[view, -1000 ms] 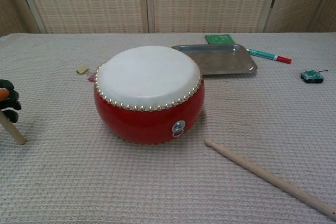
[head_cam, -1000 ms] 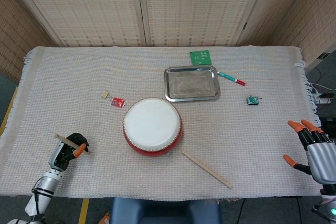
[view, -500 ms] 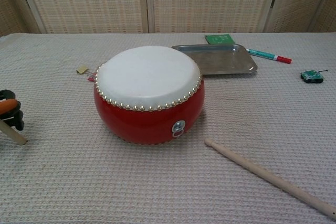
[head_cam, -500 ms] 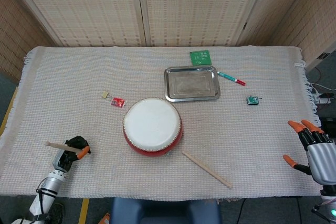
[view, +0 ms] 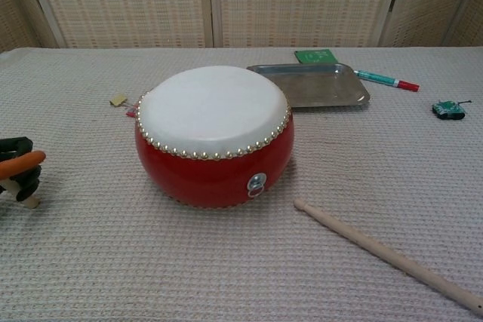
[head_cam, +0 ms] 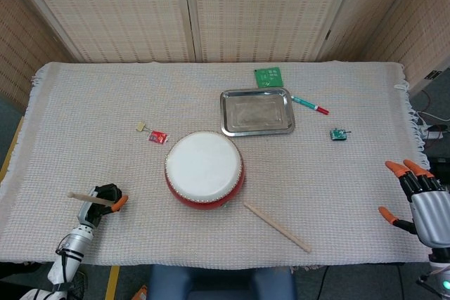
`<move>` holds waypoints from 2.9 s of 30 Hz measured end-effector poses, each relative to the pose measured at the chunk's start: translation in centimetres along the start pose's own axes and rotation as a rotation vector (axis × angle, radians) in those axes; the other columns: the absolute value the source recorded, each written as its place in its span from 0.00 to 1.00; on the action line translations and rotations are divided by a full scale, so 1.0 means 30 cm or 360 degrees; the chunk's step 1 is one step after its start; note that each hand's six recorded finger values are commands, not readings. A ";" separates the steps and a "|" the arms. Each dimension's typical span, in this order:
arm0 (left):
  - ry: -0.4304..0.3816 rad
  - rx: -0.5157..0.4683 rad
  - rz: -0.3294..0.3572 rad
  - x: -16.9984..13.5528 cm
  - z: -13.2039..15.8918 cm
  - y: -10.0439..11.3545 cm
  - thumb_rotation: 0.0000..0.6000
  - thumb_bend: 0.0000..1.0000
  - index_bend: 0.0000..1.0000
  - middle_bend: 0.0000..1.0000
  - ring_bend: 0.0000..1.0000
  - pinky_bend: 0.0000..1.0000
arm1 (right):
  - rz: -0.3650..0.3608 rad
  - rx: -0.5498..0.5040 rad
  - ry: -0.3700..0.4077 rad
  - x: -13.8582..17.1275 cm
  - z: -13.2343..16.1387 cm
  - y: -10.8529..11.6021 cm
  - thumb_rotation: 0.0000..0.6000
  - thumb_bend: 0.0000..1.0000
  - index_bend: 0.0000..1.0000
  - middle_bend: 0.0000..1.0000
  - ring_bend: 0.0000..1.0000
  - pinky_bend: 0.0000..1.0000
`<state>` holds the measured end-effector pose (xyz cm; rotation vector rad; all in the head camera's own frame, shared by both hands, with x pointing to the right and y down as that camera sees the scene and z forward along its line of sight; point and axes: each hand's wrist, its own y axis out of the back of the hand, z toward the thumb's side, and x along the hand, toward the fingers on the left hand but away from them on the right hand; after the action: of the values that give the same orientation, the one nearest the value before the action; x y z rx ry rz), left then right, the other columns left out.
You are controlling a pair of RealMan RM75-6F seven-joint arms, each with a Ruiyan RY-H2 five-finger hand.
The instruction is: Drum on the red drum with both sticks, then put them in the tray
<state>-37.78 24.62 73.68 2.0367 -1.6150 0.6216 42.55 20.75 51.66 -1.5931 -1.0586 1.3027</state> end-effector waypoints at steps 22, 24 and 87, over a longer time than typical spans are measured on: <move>0.0005 0.0108 0.0017 0.032 -0.031 -0.014 1.00 0.77 1.00 1.00 0.96 1.00 | -0.0020 0.0000 0.0016 -0.009 0.003 0.005 1.00 0.08 0.15 0.19 0.10 0.21; 0.0001 0.0127 0.0024 0.033 -0.030 -0.009 1.00 0.80 1.00 1.00 0.98 1.00 | -0.0022 -0.0001 0.0017 -0.009 0.003 0.005 1.00 0.08 0.15 0.19 0.10 0.21; -0.0420 0.2236 0.0134 -0.088 0.433 0.090 1.00 0.82 1.00 1.00 1.00 1.00 | 0.0748 -0.0126 0.0341 -0.049 0.453 -0.688 1.00 0.21 0.29 0.19 0.07 0.23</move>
<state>-40.16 18.17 62.01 3.0308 -1.5053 1.9894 26.62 27.12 69.51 -2.0739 -0.6296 1.3567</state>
